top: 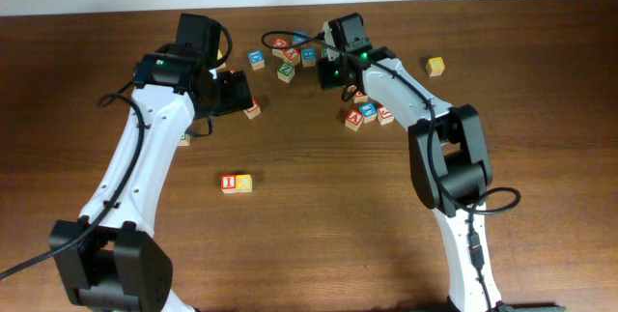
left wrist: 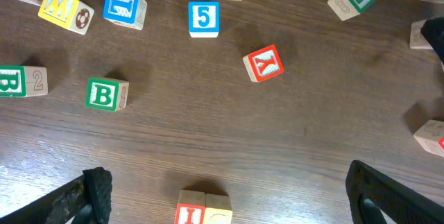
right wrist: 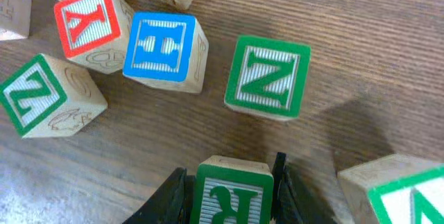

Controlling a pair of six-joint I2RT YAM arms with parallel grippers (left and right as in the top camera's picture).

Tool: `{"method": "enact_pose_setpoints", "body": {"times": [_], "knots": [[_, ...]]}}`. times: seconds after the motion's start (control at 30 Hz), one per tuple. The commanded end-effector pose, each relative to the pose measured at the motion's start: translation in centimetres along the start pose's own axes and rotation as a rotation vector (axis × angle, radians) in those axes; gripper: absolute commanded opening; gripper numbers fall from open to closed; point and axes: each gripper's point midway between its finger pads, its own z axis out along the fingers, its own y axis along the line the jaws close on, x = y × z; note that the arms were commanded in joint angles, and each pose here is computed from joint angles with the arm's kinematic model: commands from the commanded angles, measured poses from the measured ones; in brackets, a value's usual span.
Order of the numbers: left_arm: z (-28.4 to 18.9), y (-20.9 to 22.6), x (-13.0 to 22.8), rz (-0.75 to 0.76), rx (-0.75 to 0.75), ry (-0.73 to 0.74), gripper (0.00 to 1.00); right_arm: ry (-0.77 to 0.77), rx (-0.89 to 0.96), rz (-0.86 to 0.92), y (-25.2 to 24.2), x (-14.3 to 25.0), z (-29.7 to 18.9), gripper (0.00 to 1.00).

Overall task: Spell out ICRA
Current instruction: 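Close the right gripper on the green 'R' block and lift it, then carry the 'R' block with the right gripper toward the 'I' and 'C' blocks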

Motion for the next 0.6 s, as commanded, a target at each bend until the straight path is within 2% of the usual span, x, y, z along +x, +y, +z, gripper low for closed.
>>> {"method": "enact_pose_setpoints", "body": {"times": [0.0,0.17,0.33,0.43,0.57], "knots": [[-0.5,-0.1,-0.6,0.007,-0.001,-0.019,0.99,-0.075,-0.015,-0.004,1.0,-3.2,-5.2,0.25],[-0.5,-0.1,-0.5,0.009,0.000,-0.019,0.99,-0.093,-0.086,-0.007,2.6,-4.5,-10.3,0.25],[-0.5,-0.1,-0.5,0.009,0.000,-0.019,0.99,-0.156,-0.351,0.069,4.4,-6.7,-18.3,0.22],[-0.5,-0.1,-0.5,0.009,0.000,-0.019,0.99,-0.198,-0.666,0.145,4.5,-8.1,-25.4,0.19],[-0.5,-0.1,-0.5,0.009,0.000,-0.019,0.99,-0.243,-1.025,0.142,1.9,-8.0,-33.0,0.20]]}}
